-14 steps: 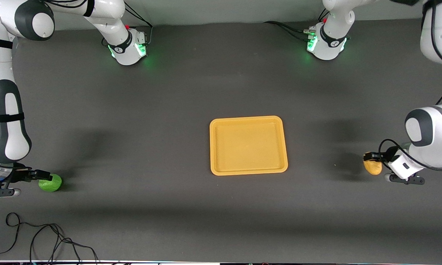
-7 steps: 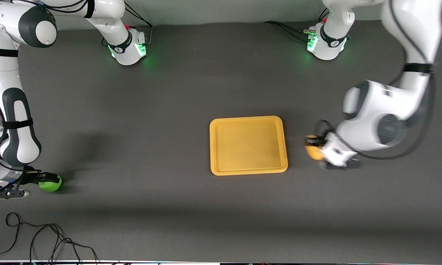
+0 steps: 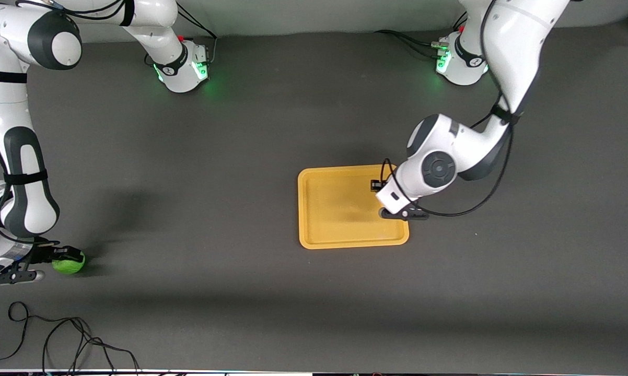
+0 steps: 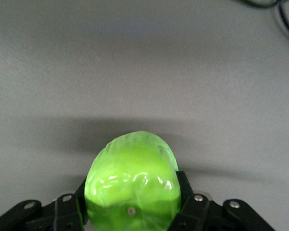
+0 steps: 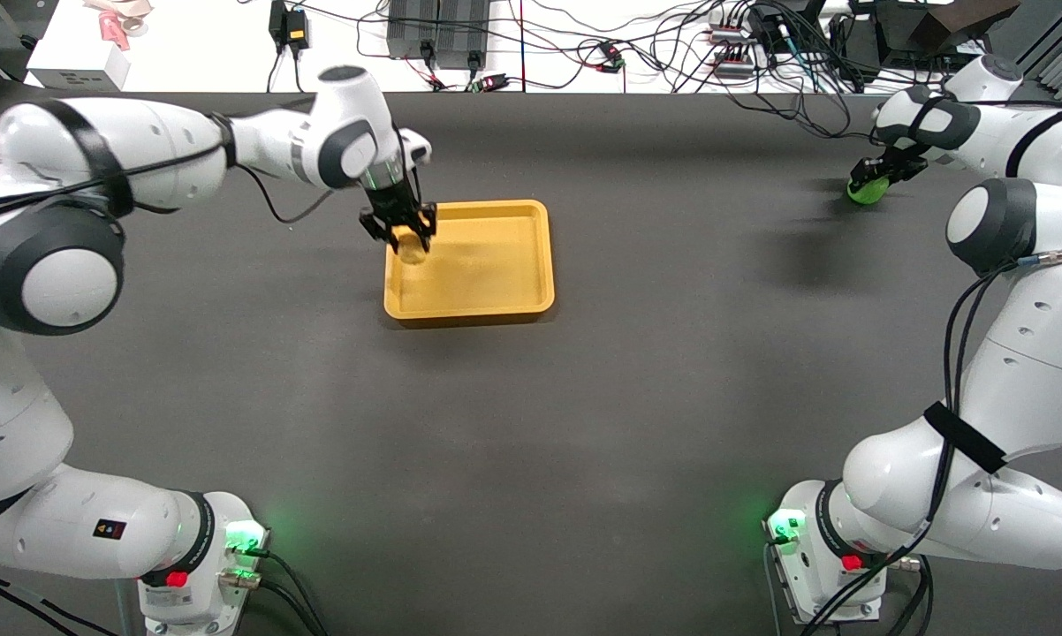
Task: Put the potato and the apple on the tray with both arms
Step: 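Carry the potato with the left gripper over the tray, then release the potato on the tray while the right gripper lifts the apple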
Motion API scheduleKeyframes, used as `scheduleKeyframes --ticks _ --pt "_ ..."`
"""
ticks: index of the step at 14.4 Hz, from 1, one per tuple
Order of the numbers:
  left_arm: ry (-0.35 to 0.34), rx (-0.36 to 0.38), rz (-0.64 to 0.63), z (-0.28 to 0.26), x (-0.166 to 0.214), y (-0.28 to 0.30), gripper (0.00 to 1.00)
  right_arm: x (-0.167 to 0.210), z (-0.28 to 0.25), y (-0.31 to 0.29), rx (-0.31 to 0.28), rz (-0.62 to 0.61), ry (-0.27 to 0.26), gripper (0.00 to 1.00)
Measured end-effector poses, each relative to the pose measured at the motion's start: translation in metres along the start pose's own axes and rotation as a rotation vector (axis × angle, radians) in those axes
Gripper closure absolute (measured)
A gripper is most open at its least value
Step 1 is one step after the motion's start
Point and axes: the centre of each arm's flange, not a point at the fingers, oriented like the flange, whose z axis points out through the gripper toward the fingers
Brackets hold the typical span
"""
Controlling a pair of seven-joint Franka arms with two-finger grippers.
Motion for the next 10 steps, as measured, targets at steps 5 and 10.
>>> scheduleKeyframes --ticks 5,10 --pt "-0.031 0.018 -0.023 0.023 0.007 -0.016 0.42 0.010 -0.119 -0.017 0.049 -0.027 -0.047 0.31" --pt "-0.050 0.030 -0.024 0.037 0.009 -0.022 0.40 -0.042 -0.279 -0.048 0.045 -0.008 -0.086 0.31"
